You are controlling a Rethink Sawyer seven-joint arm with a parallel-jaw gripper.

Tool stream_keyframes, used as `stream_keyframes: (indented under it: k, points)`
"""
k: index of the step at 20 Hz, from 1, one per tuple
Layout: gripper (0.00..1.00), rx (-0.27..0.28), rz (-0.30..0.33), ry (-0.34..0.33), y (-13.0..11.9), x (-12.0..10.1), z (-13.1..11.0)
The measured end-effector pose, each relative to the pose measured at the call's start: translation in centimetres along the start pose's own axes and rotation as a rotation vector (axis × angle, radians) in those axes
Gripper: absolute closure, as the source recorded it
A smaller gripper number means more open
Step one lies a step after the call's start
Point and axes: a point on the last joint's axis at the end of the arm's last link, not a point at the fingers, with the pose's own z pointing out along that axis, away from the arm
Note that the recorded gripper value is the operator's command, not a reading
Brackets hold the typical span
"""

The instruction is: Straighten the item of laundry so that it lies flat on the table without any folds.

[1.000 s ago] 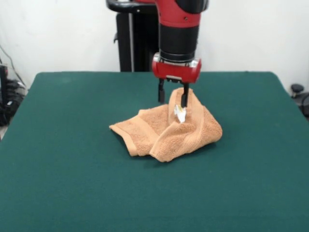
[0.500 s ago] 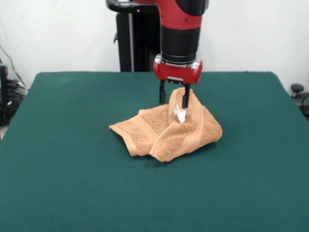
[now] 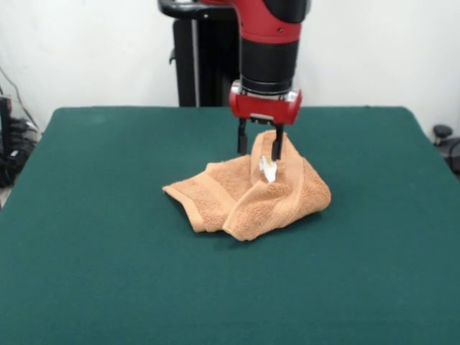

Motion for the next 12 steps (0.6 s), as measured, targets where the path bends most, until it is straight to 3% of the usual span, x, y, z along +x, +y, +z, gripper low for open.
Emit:
stream_keyframes:
  k: [12]
  points:
    - [0.0, 0.01, -0.021, -0.011, -0.3, 0.8, 1.4]
